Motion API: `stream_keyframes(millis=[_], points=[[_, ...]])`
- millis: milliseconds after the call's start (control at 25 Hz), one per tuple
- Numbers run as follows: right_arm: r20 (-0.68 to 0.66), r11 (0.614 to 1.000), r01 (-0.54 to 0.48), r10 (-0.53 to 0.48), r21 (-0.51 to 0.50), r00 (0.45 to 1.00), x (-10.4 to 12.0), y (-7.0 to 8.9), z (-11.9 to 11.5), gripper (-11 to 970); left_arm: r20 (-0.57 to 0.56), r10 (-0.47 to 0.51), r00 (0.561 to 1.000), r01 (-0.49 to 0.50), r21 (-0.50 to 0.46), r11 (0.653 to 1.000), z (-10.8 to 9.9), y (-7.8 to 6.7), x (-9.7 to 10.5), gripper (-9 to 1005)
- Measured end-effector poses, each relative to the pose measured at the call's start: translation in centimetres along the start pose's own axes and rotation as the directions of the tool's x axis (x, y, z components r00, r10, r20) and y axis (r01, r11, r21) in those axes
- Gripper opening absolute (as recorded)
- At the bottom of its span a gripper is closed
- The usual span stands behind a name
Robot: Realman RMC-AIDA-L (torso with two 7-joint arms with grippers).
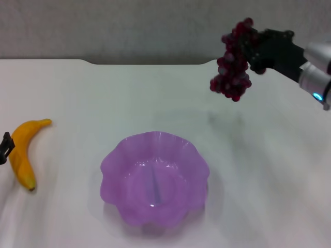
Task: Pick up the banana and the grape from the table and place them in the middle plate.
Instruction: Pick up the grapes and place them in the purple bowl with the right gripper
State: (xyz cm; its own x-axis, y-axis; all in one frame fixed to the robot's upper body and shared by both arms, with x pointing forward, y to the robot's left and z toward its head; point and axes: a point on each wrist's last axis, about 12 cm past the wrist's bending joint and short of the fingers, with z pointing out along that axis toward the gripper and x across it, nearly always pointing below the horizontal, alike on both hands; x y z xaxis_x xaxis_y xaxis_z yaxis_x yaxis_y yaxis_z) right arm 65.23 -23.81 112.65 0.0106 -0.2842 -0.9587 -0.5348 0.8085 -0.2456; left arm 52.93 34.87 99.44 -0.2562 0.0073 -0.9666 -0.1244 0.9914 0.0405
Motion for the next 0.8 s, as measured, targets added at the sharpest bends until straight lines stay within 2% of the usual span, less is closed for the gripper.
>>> stream_keyframes(millis=[40, 120, 280, 520, 800], points=[[0.009, 0.999, 0.017, -0.017, -0.038, 1.000, -0.5, 0.9, 0.6, 256, 0.000, 0.000, 1.000, 0.000, 0.001, 1.000, 0.0, 0.0, 0.0, 883], [0.014, 0.998, 0.025, -0.024, -0.058, 1.000, -0.7, 1.3, 0.8, 252, 0.001, 0.001, 1.000, -0.001, 0.002, 1.000, 0.0, 0.0, 0.0, 883], [0.040, 0.979, 0.046, -0.038, -0.199, 0.998, -1.6, 4.2, 1.9, 249, 0.002, 0.001, 1.000, -0.001, 0.003, 1.000, 0.1, -0.1, -0.1, 883], [0.072, 0.914, 0.039, -0.011, -0.403, 0.997, -2.3, 8.3, 2.2, 248, 0.003, 0.000, 1.000, 0.000, 0.005, 1.000, 0.2, -0.2, -0.2, 883], [0.013, 0.842, 0.015, -0.010, -0.540, 1.000, -1.1, 11.9, 1.5, 269, 0.004, -0.002, 1.000, 0.002, 0.006, 1.000, 0.2, -0.2, -0.2, 883]])
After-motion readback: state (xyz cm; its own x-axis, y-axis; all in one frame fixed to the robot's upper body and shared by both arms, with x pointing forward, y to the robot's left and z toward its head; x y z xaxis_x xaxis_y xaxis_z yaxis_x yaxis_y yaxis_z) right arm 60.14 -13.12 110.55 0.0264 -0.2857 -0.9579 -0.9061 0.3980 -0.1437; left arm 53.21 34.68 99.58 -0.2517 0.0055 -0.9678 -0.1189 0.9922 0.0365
